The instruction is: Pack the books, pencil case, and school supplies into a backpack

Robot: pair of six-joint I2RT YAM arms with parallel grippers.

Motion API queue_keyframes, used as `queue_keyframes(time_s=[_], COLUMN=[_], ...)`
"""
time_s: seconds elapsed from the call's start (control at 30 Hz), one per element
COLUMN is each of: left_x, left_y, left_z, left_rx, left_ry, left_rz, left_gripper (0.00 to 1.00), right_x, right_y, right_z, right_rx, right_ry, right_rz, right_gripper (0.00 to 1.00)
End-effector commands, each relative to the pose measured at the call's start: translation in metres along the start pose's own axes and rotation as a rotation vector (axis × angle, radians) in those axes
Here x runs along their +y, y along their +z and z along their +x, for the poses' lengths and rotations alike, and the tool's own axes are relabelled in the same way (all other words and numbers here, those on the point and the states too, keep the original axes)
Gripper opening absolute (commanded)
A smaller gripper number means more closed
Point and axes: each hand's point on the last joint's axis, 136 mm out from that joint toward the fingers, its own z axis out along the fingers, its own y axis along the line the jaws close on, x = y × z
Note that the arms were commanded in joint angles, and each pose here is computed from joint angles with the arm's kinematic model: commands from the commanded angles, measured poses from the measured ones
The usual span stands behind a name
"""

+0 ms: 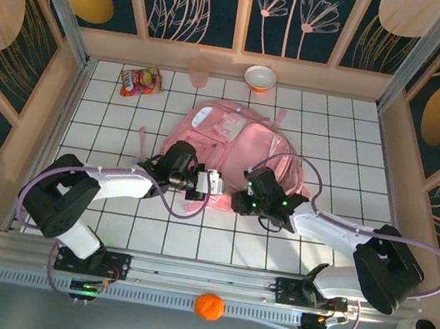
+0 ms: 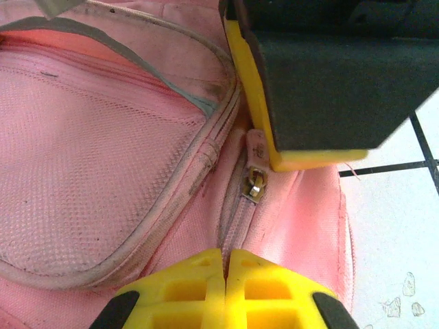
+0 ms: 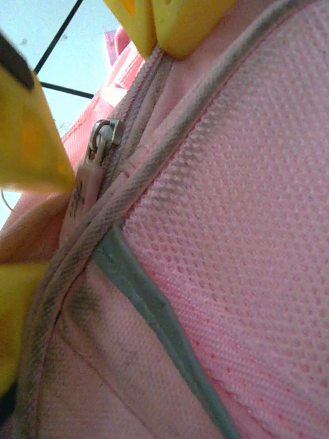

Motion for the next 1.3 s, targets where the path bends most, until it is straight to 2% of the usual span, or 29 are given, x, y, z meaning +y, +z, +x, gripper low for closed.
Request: queue_keyframes(time_s=[0.0, 0.1, 0.27, 0.47, 0.8, 1.13, 1.27], left_x=[-0.004, -0.004, -0.005, -0.004, -0.006, -0.005, -0.004], left_y=[-0.002, 0.0, 0.002, 0.002, 0.001, 0.0, -0.001], left_z=[-0.028, -0.021, -0.019, -0.022, -0.022, -0.024, -0.024], left_rx=[-0.106, -0.079, -0.077, -0.086, -0.089, -0.092, -0.088], left_ry=[0.011, 0.002, -0.005, -0.001, -0.002, 0.003, 0.003], left_rz=[0.052, 0.046, 0.053, 0.05, 0.056, 0.055, 0.049], left_gripper=[0.0, 0.0, 0.0, 0.0, 0.0, 0.0, 0.0], right_x=[0.022, 0.027, 0.042, 0.046, 0.057, 0.041, 0.037], right_y=[-0.007, -0.016, -0.029, -0.028, -0.03, -0.02, -0.012], right_z=[-0.04, -0.042, -0.049, -0.05, -0.048, -0.048, -0.045], right_rx=[-0.134, -0.143, -0.183, -0.188, -0.195, -0.177, -0.141], right_ry=[-0.027, -0.03, -0.033, -0.036, -0.058, -0.006, 0.017], right_rz=[-0.035, -0.054, -0.136, -0.159, -0.25, -0.226, -0.219], right_gripper=[0.21, 0.19, 0.23, 0.18, 0.21, 0.22, 0.25])
